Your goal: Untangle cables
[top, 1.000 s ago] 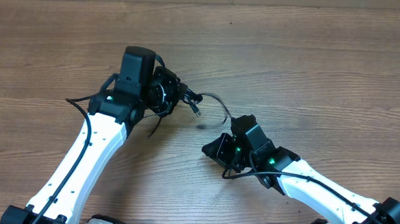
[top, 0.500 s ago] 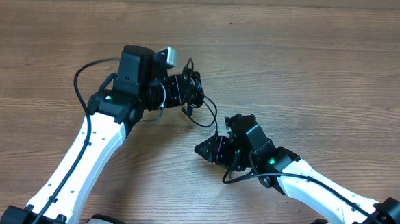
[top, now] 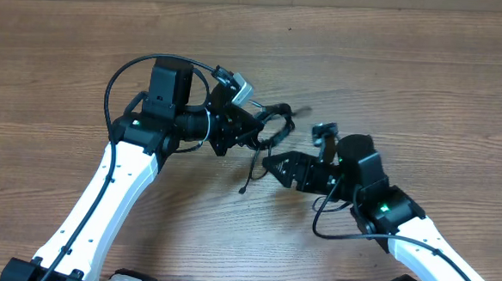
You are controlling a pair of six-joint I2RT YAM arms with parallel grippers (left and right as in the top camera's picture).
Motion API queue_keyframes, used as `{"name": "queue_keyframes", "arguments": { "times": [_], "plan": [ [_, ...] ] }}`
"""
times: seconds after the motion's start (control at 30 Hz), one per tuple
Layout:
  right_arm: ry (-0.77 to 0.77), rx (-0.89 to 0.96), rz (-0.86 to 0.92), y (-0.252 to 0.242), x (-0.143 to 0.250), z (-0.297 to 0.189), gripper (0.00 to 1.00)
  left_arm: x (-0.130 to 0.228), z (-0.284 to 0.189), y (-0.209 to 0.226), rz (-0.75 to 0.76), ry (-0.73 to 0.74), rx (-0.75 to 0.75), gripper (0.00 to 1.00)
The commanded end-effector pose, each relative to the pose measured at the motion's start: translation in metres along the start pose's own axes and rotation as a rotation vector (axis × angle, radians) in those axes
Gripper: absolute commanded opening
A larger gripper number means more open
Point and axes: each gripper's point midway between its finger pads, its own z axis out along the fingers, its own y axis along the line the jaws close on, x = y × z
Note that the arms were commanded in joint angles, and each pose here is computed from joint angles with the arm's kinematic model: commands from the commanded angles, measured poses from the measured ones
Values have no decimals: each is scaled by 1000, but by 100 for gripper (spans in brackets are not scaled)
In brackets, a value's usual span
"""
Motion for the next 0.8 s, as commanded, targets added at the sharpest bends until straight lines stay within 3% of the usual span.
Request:
{"name": "queue_keyframes", "arguments": {
  "times": [0.0,0.23,0.37,0.43,0.53,0.67,0.77],
  "plan": [
    [-23,5,-120,-2,-9,-4,74,-11,-4,-32,106,-53,174,4],
    [11,-61,-165,17,2,2,75,-15,-4,-31,82,-62,173,4],
    [-54,21,-156,4,-9,2,61,-15,-4,-31,72,-59,174,4],
    [-83,38,-139,1,-15,2,59,-15,-5,-34,72,-61,189,4],
    [-113,49,-69,0,-20,1,61,-16,-6,-40,73,-68,225,4],
    [-147,59,-56,-1,-27,0,74,-16,-6,-40,72,-68,225,4],
    [-173,66,-39,-6,-36,-4,77,-16,-6,-40,48,-66,226,4]
  ]
}}
